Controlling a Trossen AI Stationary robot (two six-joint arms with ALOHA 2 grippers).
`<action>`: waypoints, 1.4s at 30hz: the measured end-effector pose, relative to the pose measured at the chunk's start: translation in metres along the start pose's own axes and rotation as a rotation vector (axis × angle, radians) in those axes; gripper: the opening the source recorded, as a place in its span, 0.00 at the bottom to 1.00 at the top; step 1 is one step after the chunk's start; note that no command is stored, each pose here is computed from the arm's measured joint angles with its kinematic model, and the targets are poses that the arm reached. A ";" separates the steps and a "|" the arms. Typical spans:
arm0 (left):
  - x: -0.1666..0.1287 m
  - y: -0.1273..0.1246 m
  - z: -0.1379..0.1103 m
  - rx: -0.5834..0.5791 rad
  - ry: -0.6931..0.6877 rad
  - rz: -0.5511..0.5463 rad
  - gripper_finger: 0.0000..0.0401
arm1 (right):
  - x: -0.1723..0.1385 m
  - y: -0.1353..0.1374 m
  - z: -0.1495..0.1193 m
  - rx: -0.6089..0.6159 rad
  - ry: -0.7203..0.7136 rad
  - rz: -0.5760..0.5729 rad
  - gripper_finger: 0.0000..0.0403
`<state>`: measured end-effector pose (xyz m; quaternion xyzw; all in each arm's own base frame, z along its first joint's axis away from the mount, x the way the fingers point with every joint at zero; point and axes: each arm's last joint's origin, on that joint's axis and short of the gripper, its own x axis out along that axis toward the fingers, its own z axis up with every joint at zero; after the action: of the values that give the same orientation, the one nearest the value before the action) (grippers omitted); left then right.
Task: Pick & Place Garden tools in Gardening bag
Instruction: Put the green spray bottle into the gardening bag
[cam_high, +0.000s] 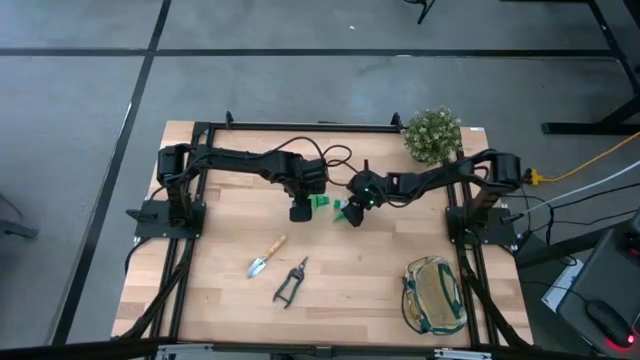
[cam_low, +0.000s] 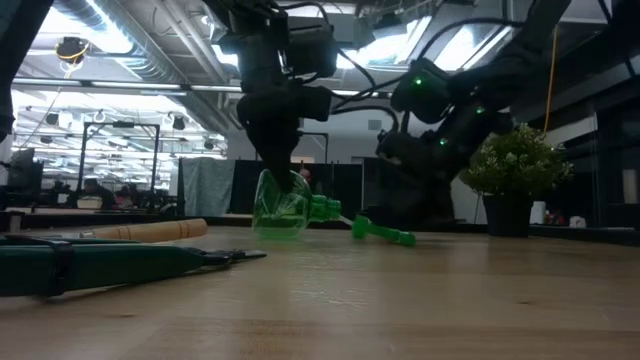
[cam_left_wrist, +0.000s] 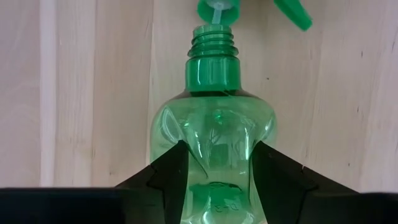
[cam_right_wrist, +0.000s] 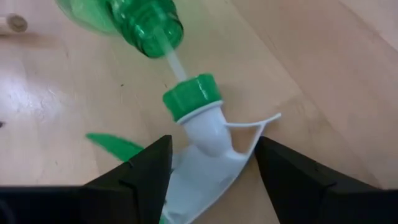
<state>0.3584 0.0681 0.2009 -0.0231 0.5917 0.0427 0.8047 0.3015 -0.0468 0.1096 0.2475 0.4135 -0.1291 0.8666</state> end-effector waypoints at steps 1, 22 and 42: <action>0.000 0.000 0.000 0.000 -0.001 0.000 0.39 | 0.001 0.000 0.001 -0.016 -0.001 0.000 0.58; 0.001 -0.012 0.001 -0.042 -0.008 -0.024 0.38 | -0.001 0.016 0.033 -0.179 -0.013 0.007 0.36; -0.044 -0.027 0.012 -0.199 -0.266 0.187 0.37 | -0.066 0.046 0.092 -0.320 0.153 -0.092 0.35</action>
<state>0.3591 0.0408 0.2463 -0.0417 0.4724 0.1783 0.8622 0.3397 -0.0564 0.2255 0.0965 0.5046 -0.0822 0.8540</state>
